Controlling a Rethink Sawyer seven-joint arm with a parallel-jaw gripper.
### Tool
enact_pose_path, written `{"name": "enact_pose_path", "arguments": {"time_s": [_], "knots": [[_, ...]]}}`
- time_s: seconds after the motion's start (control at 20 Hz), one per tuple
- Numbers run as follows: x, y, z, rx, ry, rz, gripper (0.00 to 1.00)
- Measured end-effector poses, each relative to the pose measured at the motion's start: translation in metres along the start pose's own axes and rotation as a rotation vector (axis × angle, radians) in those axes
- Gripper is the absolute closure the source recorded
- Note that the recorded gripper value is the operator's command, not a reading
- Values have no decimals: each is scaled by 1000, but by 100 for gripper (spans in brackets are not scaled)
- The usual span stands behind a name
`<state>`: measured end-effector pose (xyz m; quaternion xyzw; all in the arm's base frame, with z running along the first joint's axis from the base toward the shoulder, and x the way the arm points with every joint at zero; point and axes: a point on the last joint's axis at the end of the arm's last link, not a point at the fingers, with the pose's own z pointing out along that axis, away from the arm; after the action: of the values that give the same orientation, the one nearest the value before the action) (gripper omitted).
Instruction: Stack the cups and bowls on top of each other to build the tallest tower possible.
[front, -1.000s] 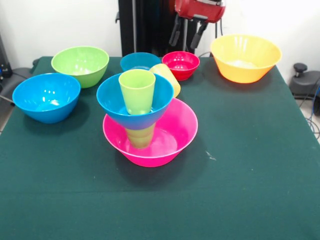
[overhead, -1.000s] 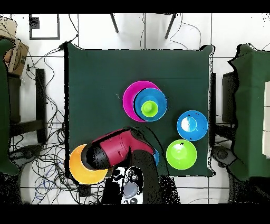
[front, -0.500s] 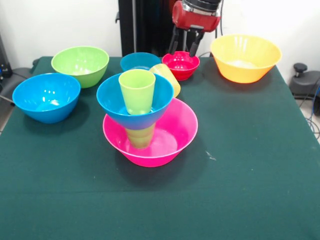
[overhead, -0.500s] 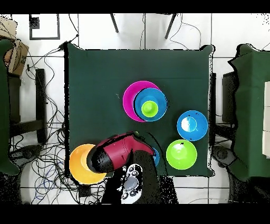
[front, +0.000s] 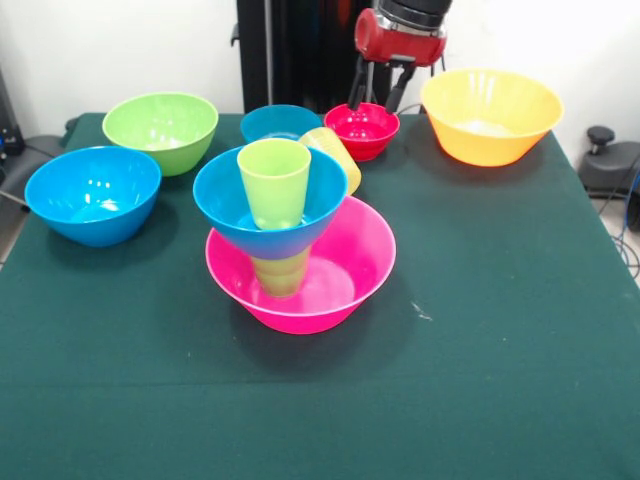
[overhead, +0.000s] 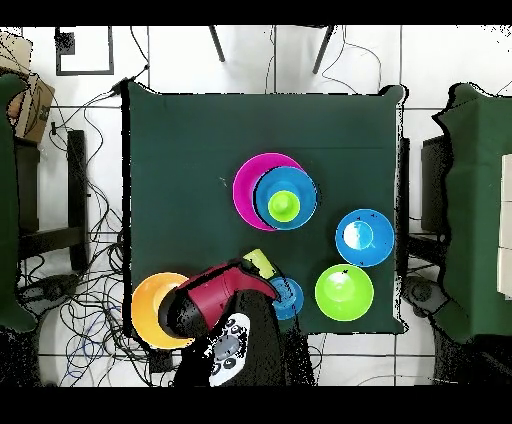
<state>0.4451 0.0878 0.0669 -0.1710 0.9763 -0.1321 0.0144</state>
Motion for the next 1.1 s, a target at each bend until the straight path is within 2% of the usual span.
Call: {"name": "enact_pose_path", "arguments": {"time_s": [0.2,0.5,0.7,1.1], "knots": [[8,-1,4,4,17,2,0],[10,-1,9,1,12,3,0],[14,5,21,-14,4,-4,0],[20,20,29,-37,-4,-13,0]]}}
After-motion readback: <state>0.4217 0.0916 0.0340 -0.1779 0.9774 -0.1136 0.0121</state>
